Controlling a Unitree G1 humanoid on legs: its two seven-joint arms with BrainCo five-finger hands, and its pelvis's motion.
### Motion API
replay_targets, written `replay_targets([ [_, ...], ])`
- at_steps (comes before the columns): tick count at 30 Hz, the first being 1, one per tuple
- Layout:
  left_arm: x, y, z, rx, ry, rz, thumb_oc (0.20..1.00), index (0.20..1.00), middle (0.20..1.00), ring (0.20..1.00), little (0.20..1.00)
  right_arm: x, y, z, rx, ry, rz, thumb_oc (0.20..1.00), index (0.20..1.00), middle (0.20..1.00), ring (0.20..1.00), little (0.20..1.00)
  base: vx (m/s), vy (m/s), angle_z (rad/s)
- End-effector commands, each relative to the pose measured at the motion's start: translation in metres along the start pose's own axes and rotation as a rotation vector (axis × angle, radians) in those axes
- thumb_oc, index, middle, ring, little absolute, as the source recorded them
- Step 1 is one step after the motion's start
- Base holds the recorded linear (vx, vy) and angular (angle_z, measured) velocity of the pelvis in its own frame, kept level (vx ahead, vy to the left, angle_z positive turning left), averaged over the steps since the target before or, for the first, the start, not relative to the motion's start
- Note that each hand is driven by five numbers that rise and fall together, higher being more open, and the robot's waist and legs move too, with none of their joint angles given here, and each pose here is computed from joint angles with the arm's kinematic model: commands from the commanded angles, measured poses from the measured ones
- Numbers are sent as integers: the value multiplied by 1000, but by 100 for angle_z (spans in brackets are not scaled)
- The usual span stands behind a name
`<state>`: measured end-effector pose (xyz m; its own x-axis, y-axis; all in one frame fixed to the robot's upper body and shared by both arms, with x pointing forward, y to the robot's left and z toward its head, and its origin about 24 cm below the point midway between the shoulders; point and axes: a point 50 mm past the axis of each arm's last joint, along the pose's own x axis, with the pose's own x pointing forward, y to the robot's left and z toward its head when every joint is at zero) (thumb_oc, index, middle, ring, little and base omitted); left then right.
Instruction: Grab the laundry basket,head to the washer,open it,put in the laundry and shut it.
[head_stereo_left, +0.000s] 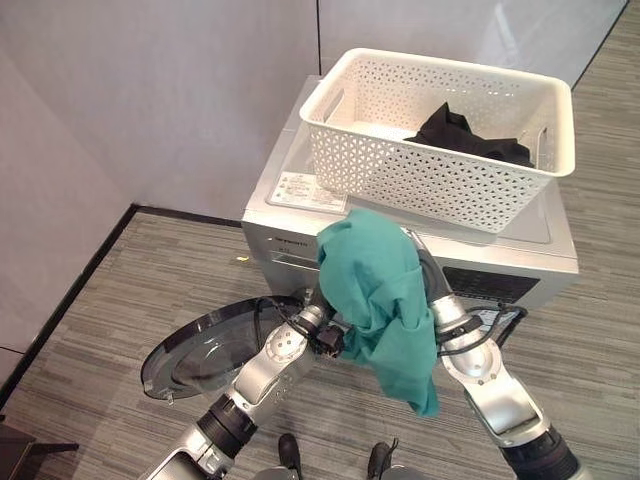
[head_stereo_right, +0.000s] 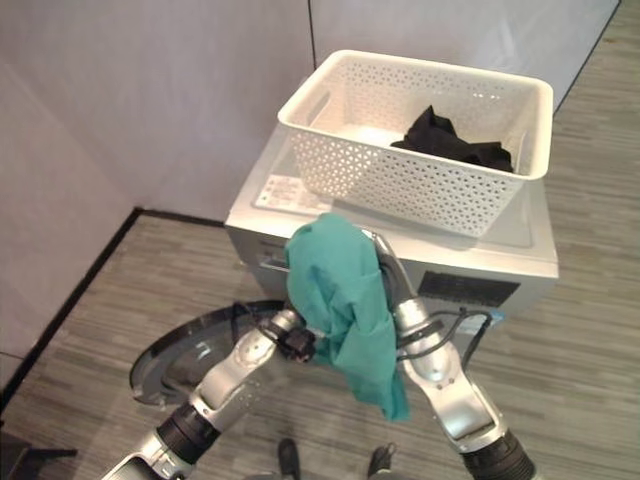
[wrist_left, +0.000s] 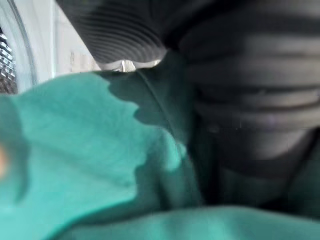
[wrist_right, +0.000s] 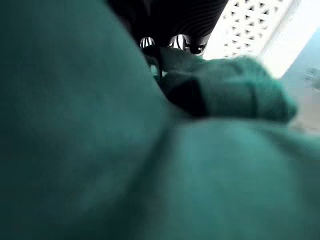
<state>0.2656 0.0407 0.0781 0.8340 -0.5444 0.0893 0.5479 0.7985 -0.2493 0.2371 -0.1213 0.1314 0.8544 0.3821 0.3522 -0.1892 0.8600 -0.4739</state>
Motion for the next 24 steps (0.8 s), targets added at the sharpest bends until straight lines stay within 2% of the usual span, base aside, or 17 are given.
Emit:
replay_targets([
  [1,18,-6,51,45,-226,-40,1000,1000,1000,1000,1000,3,-3,25,21,-145,44,200,200,200,200,200,-47,54,12],
  [10,-3,13,22,-52,-146,46,1000,1000,1000,1000,1000,-3,12,19,99,-117,136,200,200,200,200,200,-5,15,3],
  [20,0,9,29,-65,-191,25,1000,1000,1000,1000,1000,-9,8,12,104,-89,126,200,200,200,200,200,2,2,1],
  [21,2,8,30,-77,-199,31,576,576,576,576,576,-9,9,12,106,-90,120,200,200,200,200,200,18,16,7],
  [22,4,8,30,-84,-201,37,413,413,413,413,413,-8,9,12,107,-89,116,200,200,200,200,200,14,12,7],
  [24,6,5,29,-105,-204,44,200,200,200,200,200,-8,10,11,108,-87,114,200,200,200,200,200,12,14,8],
])
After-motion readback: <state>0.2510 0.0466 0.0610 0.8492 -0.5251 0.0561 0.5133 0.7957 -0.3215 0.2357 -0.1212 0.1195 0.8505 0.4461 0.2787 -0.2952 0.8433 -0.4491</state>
